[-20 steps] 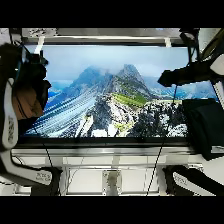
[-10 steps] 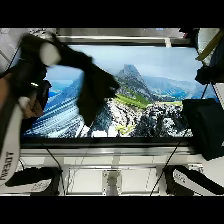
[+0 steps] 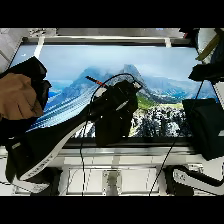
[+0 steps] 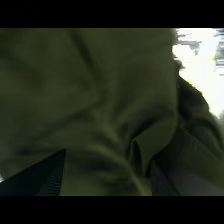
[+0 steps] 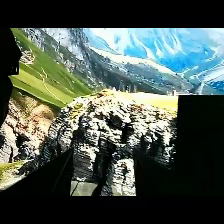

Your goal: Fold the clothes and pants, and hang the long-sleeved shirts on hangers.

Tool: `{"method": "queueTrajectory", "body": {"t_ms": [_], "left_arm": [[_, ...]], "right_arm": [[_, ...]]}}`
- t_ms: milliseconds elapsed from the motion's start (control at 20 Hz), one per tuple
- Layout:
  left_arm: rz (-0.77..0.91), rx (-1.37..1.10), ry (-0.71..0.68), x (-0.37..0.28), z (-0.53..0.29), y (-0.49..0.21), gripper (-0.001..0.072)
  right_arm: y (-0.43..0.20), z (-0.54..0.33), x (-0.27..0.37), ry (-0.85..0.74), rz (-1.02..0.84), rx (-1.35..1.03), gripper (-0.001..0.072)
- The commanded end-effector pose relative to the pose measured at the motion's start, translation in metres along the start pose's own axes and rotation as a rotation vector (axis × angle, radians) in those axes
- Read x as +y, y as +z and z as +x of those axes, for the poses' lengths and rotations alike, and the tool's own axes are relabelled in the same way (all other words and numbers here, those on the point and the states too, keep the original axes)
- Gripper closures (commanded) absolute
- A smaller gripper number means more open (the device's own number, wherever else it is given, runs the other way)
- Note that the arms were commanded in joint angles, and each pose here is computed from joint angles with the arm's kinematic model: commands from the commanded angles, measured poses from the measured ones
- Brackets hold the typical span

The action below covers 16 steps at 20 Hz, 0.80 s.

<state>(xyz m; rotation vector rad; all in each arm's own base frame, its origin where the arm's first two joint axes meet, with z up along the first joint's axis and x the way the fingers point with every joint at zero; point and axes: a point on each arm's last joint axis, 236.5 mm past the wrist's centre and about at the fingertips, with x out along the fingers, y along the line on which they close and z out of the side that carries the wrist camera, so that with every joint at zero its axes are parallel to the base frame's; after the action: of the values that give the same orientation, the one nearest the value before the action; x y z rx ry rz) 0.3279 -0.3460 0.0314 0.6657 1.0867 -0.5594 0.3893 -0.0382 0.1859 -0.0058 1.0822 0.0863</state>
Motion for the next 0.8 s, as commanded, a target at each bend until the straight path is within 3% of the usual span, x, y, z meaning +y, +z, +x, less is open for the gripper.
{"method": "queueTrajectory", "body": {"t_ms": [0, 100, 250, 450, 500, 550, 600, 650, 700, 750], "left_arm": [[-0.038, -0.029, 0.324, 0.103, -0.037, -0.001, 0.0126], [-0.247, -0.015, 0.309, 0.144, -0.036, -0.018, 0.0126], [-0.442, 0.104, 0.115, 0.149, 0.01, -0.052, 0.0126], [-0.495, 0.229, -0.14, 0.117, 0.061, -0.071, 0.0126], [-0.485, 0.24, -0.127, 0.119, 0.069, -0.074, 0.01], [-0.475, 0.246, -0.1, 0.125, 0.077, -0.076, -0.0008], [-0.464, 0.244, -0.072, 0.131, 0.082, -0.077, -0.0013], [-0.457, 0.226, -0.049, 0.138, 0.082, -0.074, -0.0013], [-0.458, 0.191, -0.043, 0.141, 0.078, -0.066, -0.0013], [-0.461, 0.142, -0.038, 0.146, 0.07, -0.055, -0.0013]], "right_arm": [[0.003, 0.031, 0.02, 0.122, 0.018, 0.048, 0.03], [0.005, 0.05, 0.042, 0.234, 0.034, 0.08, 0.03], [0.0, 0.085, 0.061, 0.296, 0.024, 0.16, 0.03], [-0.012, 0.131, 0.099, 0.345, -0.037, 0.268, 0.03], [-0.012, 0.141, 0.109, 0.353, -0.051, 0.274, 0.0299], [-0.011, 0.153, 0.12, 0.359, -0.067, 0.276, 0.0298], [-0.01, 0.163, 0.13, 0.365, -0.082, 0.274, 0.0288], [-0.009, 0.174, 0.141, 0.369, -0.097, 0.269, 0.0207], [-0.006, 0.184, 0.151, 0.373, -0.112, 0.257, 0.0175], [-0.004, 0.193, 0.159, 0.373, -0.125, 0.244, 0.0175]]}}
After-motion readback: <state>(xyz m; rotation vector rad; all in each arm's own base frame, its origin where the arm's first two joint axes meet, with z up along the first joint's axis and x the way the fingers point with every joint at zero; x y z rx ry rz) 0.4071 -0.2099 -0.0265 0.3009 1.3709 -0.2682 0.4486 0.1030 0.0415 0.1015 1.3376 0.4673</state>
